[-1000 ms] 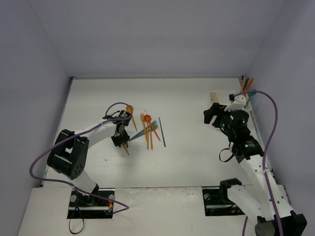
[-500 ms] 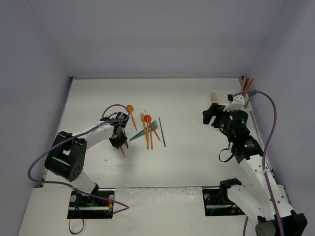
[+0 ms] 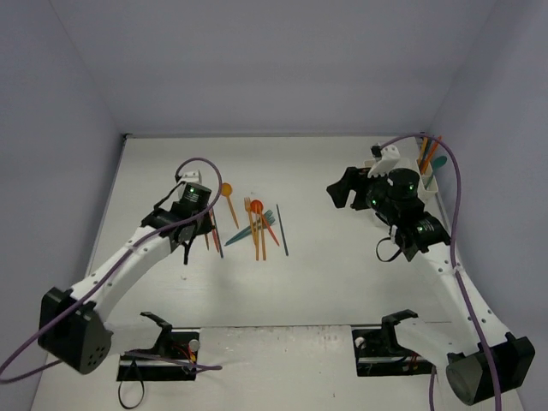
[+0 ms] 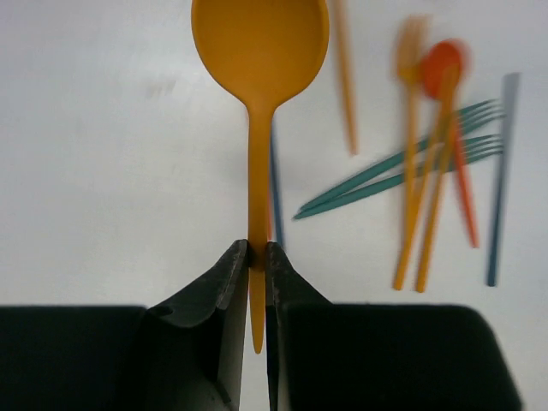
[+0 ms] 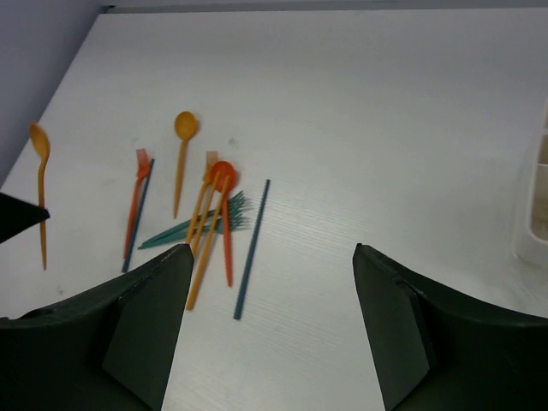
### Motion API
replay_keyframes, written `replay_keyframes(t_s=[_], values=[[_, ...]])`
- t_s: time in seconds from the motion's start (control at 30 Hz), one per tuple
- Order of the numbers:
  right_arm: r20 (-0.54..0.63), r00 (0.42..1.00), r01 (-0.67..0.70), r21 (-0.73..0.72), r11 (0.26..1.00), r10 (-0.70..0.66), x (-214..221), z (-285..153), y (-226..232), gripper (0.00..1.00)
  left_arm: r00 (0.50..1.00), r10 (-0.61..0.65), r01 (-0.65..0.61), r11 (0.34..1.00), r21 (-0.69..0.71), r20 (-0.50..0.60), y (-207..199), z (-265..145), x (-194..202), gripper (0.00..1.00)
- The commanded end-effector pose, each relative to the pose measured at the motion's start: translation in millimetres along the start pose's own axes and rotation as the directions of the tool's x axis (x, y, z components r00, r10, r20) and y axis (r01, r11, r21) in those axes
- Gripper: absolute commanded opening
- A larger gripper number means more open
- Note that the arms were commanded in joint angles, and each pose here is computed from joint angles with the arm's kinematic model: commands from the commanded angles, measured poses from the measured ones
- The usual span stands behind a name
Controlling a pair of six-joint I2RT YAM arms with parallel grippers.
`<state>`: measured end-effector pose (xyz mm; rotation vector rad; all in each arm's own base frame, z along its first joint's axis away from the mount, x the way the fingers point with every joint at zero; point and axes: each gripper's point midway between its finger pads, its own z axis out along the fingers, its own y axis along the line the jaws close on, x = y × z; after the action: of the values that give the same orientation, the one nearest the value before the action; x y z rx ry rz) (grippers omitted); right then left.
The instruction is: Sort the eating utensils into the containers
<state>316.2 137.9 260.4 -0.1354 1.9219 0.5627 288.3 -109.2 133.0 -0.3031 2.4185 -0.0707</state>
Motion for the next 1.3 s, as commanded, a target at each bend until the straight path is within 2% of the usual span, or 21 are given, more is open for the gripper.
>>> replay_keyframes(t_s=[0.0, 0.13, 0.23, 0.37, 0.53, 0.8, 1.0, 1.17, 1.27], values=[[0.044, 0.999, 0.001, -0.213, 0.977, 0.008, -40, 8, 62, 0.72, 0.902, 0.196, -0.309, 0.916, 0.256, 0.385, -62, -67, -70, 0.00], [0.022, 1.000, -0.008, -0.316, 0.949, 0.016, -51, 16, 105, 0.71, 0.812, 0.205, -0.466, 0.793, 0.394, 0.547, -110, -116, -80, 0.00], [0.022, 1.000, 0.003, -0.389, 0.921, 0.006, -60, 19, 145, 0.70, 0.792, 0.207, -0.510, 0.742, 0.435, 0.575, -128, -131, -82, 0.00], [0.021, 1.000, 0.009, -0.419, 0.908, -0.001, -61, 24, 171, 0.69, 0.765, 0.188, -0.539, 0.710, 0.454, 0.616, -143, -151, -90, 0.00], [0.021, 1.000, 0.010, -0.435, 0.900, -0.001, -55, 29, 193, 0.68, 0.764, 0.140, -0.531, 0.691, 0.490, 0.630, -159, -164, -93, 0.00], [0.034, 0.999, 0.023, -0.417, 0.909, -0.010, -48, 40, 198, 0.62, 0.785, 0.064, -0.492, 0.671, 0.556, 0.617, -181, -175, -95, 0.00], [0.061, 0.998, 0.024, -0.385, 0.923, 0.000, -51, 51, 194, 0.51, 0.786, 0.038, -0.487, 0.653, 0.580, 0.617, -194, -178, -94, 0.00], [0.060, 0.998, 0.022, -0.374, 0.927, 0.000, -47, 57, 192, 0.40, 0.792, 0.021, -0.468, 0.663, 0.584, 0.610, -197, -175, -95, 0.00], [0.049, 0.999, 0.016, -0.368, 0.930, 0.002, -41, 59, 190, 0.29, 0.793, 0.010, -0.460, 0.664, 0.589, 0.609, -199, -176, -97, 0.00]])
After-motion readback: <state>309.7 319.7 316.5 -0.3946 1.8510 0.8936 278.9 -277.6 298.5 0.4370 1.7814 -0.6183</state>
